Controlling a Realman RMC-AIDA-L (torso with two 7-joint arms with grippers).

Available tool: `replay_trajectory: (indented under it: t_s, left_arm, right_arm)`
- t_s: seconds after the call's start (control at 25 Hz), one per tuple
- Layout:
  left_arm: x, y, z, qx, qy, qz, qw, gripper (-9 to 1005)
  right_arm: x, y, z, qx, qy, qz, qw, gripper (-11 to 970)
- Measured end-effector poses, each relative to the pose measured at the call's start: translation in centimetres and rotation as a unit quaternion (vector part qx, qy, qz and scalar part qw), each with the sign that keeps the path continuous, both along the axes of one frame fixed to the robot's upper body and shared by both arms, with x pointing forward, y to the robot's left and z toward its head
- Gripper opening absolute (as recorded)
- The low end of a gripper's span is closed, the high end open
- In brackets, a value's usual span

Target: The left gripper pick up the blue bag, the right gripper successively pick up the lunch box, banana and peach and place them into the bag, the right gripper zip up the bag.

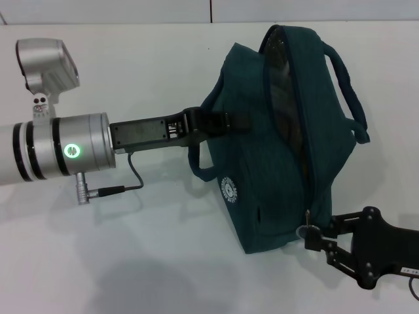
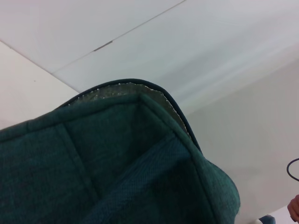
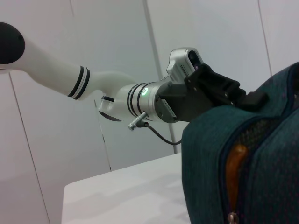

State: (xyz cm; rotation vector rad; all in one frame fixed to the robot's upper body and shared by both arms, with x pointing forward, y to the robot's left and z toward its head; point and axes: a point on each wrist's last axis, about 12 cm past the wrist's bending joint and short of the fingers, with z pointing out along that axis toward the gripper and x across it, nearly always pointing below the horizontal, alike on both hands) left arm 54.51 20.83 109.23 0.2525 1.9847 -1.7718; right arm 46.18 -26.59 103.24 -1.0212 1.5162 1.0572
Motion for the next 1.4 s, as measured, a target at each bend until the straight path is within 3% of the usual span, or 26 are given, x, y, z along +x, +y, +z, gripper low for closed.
replay_trajectory:
  t_s: [0.12, 0.2, 0.52, 1.0, 1.4]
  left_arm:
    - [0.0, 0.0, 0.0, 0.000, 0.000, 0.000, 1.000, 63]
    - [0.0, 0.0, 0.0, 0.000, 0.000, 0.000, 1.000, 63]
    - [0.0, 0.0, 0.0, 0.000, 0.001, 0.001, 1.000, 63]
    - [-0.2, 0.1, -0.1, 0.003, -0.007, 0.000, 1.000, 64]
    - [-0.5, 0.0, -0.4, -0.005, -0.076, 0.006, 0.997, 85]
  right_arm:
    - [0.0, 0.0, 0.0, 0.000, 0.000, 0.000, 1.000, 186]
    - [-0.1, -0.1, 0.0, 0.000, 0.000, -0.001, 1.000, 18]
    - [-0.5, -0.4, -0.1, 0.001, -0.001, -0.003, 1.000, 8]
    - [-1.7, -2.7, 1.5, 0.038, -0.039, -0.025, 0.998, 4]
    - [-0.8, -1.7, 2.4, 0.063, -0.058, -0.006, 0.996, 3]
